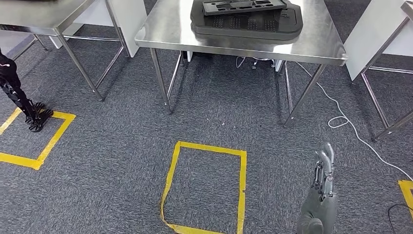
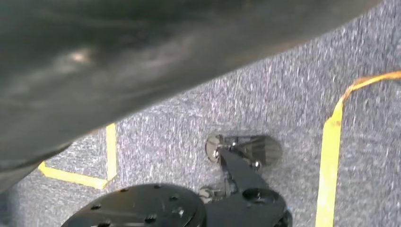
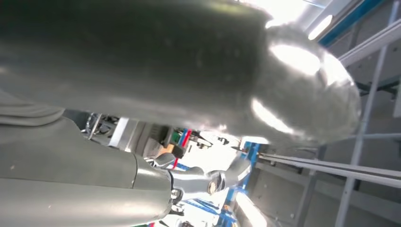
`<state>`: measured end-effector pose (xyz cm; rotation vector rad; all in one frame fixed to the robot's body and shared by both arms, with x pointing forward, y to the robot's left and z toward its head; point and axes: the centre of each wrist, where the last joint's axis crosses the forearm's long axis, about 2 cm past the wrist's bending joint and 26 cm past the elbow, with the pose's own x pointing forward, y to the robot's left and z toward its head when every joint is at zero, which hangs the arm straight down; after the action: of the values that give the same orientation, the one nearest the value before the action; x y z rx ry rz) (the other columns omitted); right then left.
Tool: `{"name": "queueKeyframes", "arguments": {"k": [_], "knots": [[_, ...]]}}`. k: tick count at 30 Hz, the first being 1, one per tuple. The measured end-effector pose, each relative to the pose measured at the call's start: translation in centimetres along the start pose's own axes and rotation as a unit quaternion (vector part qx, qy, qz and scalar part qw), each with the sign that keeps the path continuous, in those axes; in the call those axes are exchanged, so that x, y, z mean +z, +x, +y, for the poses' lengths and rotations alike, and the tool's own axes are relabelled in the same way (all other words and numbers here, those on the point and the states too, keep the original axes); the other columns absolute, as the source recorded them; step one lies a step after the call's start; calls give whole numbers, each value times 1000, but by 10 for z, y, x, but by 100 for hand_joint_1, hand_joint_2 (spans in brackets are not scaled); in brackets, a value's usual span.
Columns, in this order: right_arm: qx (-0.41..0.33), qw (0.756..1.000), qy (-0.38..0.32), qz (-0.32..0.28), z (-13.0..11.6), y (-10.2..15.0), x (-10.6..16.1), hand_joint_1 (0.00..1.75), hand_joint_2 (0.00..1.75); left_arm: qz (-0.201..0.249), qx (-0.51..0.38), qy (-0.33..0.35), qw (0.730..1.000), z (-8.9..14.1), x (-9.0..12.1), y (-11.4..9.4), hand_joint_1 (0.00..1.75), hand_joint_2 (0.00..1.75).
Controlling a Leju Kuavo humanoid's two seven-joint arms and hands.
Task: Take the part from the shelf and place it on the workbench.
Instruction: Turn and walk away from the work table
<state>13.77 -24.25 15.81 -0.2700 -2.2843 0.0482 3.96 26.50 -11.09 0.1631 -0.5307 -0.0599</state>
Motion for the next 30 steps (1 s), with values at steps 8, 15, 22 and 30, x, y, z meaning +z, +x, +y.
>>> {"name": "queueKeyframes", "arguments": {"k": [8, 15, 22, 30], "knots": [[-2, 1000, 3, 1, 2, 1, 1, 0, 0, -13, -11, -10, 1000, 3, 0, -1, 0, 0], [-1, 1000, 5, 1, 2, 1, 2, 0, 0, -15, -13, -11, 1000, 4, -1, 0, 0, 0], [-4, 1000, 10, 7, 0, 1, 8, 0, 0, -17, -19, -6, 1000, 5, -1, 0, 0, 0], [-6, 1000, 12, 5, 0, 1, 8, 0, 0, -21, -19, -6, 1000, 3, 0, -1, 0, 0]]}}
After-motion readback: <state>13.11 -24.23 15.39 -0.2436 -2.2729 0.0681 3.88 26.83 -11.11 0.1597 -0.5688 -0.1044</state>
